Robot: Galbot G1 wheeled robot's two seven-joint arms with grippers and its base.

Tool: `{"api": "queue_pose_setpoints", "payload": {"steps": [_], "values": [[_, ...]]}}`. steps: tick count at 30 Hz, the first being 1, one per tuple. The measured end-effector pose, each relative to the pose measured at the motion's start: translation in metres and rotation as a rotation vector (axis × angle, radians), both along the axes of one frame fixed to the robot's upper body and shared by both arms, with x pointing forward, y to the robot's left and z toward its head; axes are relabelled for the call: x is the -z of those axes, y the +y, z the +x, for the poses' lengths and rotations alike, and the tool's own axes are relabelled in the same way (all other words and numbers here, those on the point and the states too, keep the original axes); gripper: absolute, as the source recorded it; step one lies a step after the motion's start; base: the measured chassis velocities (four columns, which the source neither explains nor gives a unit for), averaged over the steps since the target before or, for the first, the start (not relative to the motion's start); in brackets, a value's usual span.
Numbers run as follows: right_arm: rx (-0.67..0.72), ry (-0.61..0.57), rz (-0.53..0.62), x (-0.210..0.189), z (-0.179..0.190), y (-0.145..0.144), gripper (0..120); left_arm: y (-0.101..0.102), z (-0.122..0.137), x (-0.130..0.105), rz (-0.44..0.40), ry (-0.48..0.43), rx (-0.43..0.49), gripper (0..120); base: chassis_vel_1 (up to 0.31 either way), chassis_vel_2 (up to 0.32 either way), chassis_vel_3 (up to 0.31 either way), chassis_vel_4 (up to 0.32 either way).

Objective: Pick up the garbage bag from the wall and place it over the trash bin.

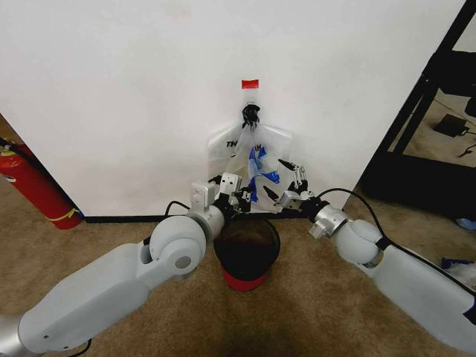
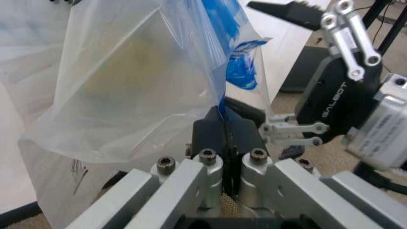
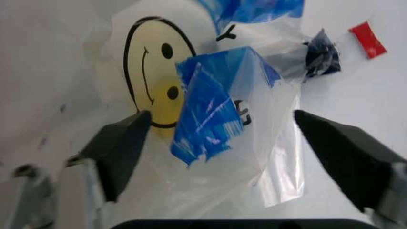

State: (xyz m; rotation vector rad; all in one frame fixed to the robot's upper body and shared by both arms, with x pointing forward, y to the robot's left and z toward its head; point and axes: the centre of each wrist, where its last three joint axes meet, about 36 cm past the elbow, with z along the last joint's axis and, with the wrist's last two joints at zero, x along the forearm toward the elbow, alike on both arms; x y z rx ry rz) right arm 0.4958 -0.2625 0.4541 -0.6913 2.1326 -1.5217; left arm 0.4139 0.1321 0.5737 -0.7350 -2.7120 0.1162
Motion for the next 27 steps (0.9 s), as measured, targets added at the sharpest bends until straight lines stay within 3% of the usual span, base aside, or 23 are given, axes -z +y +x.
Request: {"api": "queue_pose_setpoints", "payload": {"steps": [7,9,13,19,21,24,27], "values": [[-0.005,-0.096,-0.116,-0.003,0.007,0.008,51,-0.001,-0.003,-0.002,-0.006,-0.003,0.008,0,0.000,0.000,0.000,0.000],[-0.002,-0.103,-0.125,-0.004,0.007,0.008,50,0.000,-0.004,-0.003,-0.006,-0.003,0.008,0,0.000,0.000,0.000,0.000],[0.037,-0.105,-0.142,-0.004,0.008,0.004,30,0.001,-0.005,-0.003,-0.006,-0.002,0.007,0,0.000,0.000,0.000,0.000],[0.073,-0.105,-0.147,-0.010,0.004,0.000,10,0.000,-0.006,-0.004,-0.009,-0.003,0.009,0,0.000,0.000,0.000,0.000],[0.097,-0.091,-0.120,-0.011,0.001,-0.001,1,0.000,-0.006,-0.005,-0.010,-0.005,0.009,0,0.000,0.000,0.000,0.000],[0.119,-0.066,-0.057,-0.010,-0.002,-0.001,0,0.000,-0.005,-0.005,-0.011,-0.007,0.008,0,0.000,0.000,0.000,0.000],[0.157,0.018,0.162,-0.001,-0.014,0.005,0,0.001,-0.004,-0.003,-0.015,-0.009,0.000,0,0.000,0.000,0.000,0.000]]}}
